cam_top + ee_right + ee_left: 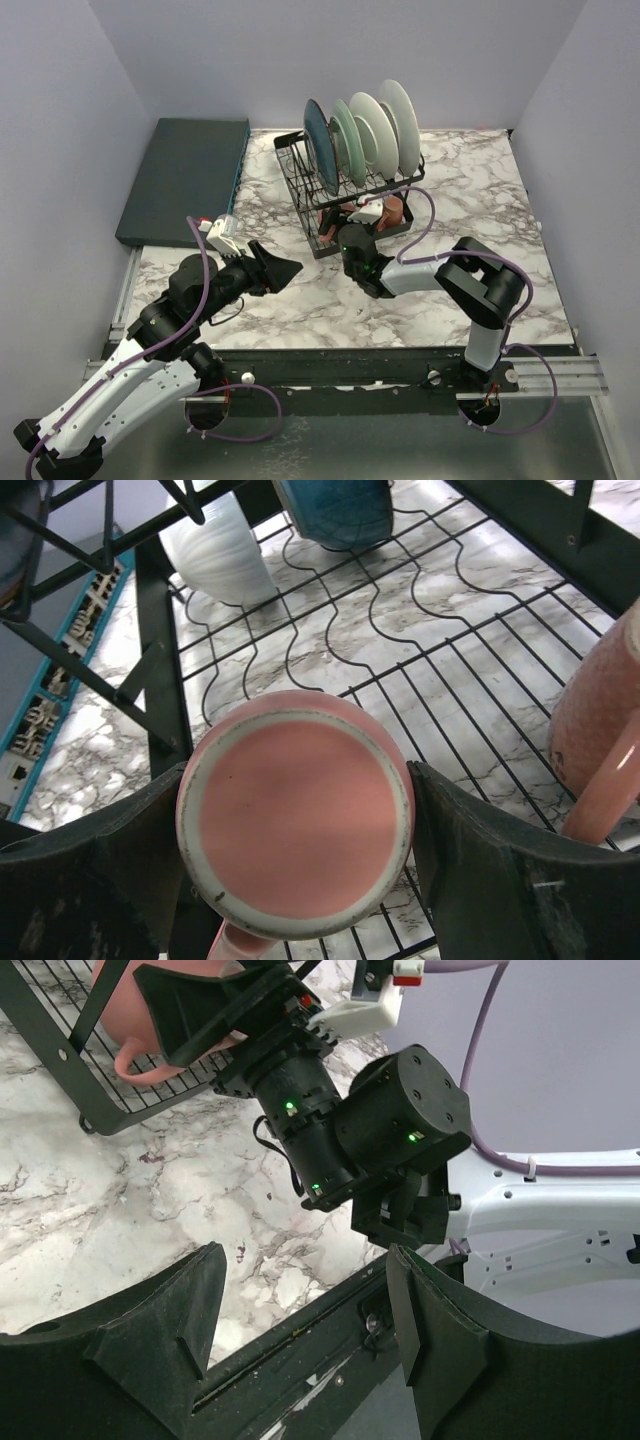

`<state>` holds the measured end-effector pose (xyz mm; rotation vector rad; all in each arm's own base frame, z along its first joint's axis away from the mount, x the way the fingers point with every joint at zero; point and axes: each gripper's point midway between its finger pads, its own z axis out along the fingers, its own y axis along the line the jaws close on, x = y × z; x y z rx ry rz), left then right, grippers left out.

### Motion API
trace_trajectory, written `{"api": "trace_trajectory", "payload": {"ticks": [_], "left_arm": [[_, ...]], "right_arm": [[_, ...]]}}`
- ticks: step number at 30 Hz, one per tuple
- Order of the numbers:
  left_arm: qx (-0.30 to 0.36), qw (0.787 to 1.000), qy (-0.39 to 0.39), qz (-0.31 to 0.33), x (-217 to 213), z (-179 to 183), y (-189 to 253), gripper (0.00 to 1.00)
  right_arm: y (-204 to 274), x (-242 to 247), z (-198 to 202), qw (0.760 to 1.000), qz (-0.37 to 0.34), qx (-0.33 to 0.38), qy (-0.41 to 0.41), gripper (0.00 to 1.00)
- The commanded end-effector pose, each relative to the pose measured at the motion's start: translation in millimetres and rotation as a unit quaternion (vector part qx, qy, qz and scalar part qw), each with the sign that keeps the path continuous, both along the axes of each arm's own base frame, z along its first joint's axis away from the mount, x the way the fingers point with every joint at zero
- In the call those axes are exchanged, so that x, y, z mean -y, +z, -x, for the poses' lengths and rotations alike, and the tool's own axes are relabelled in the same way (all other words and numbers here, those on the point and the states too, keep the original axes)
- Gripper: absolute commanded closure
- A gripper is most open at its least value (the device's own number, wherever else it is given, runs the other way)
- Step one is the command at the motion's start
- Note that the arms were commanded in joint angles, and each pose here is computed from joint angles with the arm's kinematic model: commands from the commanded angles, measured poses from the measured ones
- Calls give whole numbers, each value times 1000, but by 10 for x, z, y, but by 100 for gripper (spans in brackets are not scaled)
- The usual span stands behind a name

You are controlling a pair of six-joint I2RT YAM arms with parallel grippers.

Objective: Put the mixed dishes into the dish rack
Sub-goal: Turn the cup upside down in the dish rack.

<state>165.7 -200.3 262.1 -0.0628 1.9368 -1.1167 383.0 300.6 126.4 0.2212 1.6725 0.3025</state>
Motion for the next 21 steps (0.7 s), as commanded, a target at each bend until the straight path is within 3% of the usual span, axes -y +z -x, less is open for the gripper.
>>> {"api": "trace_trajectory", "payload": {"ticks": [1, 6, 16, 21], "left_arm": [[9, 1000, -11, 6, 3, 37, 97, 29], [11, 1000, -12, 5, 7, 34, 116, 28], [5, 1000, -15, 2, 23, 36, 95, 26], [5, 1000, -14, 0, 25, 25, 97, 25]], "right_arm": [[43, 38, -100, 999, 10, 1, -44, 39], [-50, 29, -127, 998, 29, -14, -52, 30], [-58, 23, -145, 997, 43, -26, -56, 1], [18, 6, -130, 998, 34, -21, -48, 0]]}}
